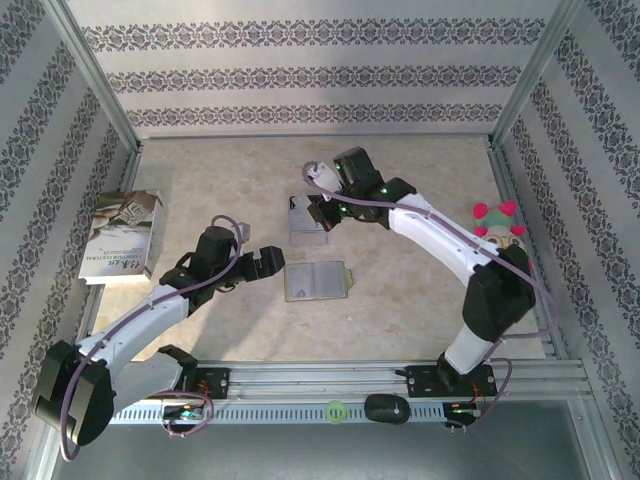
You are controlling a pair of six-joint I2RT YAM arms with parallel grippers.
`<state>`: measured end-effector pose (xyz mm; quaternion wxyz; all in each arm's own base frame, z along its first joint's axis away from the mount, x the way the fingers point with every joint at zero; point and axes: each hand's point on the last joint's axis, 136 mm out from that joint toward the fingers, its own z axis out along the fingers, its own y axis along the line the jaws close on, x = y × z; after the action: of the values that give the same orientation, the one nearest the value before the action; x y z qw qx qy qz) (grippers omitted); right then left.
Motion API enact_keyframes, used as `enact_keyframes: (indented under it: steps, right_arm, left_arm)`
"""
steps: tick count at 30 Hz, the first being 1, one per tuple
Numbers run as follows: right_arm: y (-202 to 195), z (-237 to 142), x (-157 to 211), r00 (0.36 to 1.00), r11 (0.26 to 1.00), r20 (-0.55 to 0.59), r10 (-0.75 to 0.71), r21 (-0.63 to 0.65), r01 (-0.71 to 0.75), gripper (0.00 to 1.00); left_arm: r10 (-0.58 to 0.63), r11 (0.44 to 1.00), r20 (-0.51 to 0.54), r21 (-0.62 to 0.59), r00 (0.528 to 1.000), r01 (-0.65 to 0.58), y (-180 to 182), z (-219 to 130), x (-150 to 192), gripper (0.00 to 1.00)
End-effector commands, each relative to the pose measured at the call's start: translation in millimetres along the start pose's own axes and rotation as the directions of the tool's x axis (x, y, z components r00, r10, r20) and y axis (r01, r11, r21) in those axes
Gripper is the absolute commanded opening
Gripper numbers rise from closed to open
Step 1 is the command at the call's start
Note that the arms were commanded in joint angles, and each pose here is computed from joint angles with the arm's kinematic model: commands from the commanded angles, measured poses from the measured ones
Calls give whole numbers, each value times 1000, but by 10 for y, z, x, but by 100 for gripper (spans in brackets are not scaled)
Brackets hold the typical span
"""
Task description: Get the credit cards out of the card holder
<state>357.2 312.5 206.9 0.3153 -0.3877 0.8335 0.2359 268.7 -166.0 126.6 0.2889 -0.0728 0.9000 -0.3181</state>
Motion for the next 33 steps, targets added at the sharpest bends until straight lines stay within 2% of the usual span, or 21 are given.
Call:
enact_keyframes:
  steps: [1, 5, 10, 17, 33]
  right_arm:
    - [-123, 95, 119, 963, 973, -139, -230, 4, 233, 0]
    - [-295, 239, 73, 909, 927, -208, -361, 25, 374, 0]
    - [-408, 419, 108, 843, 876, -264, -468, -14, 482, 0]
    - [-492, 657, 209, 784, 840, -317, -533, -83, 537, 0]
    - [-633, 927, 438, 677, 770, -406, -614, -120, 627, 0]
  left_arm:
    - [-5, 996, 6, -85, 1000, 6, 198, -118, 19, 100]
    - [-27, 992, 26, -121, 999, 30, 317, -205, -26, 100]
    - [-41, 986, 27, -158, 999, 45, 397, -226, -95, 100]
    - [-55, 980, -2, -189, 998, 54, 484, -143, -120, 100]
    - [-85, 974, -22, -215, 996, 78, 597, -33, -131, 100]
